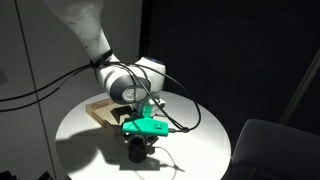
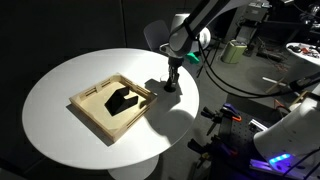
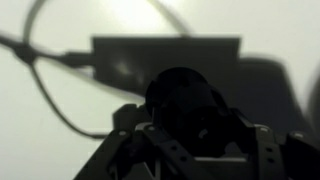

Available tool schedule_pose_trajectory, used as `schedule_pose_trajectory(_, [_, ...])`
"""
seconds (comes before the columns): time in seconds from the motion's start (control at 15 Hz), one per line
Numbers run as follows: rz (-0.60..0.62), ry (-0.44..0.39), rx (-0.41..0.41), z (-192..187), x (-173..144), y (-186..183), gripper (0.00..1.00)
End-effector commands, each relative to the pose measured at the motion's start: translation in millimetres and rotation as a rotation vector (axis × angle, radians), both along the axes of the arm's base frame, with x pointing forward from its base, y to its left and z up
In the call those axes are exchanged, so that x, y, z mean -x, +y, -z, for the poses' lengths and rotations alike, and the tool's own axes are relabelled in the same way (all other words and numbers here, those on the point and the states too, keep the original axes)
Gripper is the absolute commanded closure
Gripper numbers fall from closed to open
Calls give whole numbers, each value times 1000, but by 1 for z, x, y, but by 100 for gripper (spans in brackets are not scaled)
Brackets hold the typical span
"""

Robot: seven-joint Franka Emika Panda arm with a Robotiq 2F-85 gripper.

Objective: Stack the two black objects on the table

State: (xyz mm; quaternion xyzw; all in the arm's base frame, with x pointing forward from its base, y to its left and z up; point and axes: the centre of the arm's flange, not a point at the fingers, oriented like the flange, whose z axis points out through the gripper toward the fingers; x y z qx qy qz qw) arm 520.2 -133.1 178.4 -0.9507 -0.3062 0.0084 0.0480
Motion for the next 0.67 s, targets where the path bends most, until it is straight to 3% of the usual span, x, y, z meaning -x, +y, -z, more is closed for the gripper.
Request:
schedule_pose_trajectory(0.0, [-18,15,-8,4,-9,-7,58])
schedule_pose_trajectory(0.6, [-31,19,6,6,-12,-8,58])
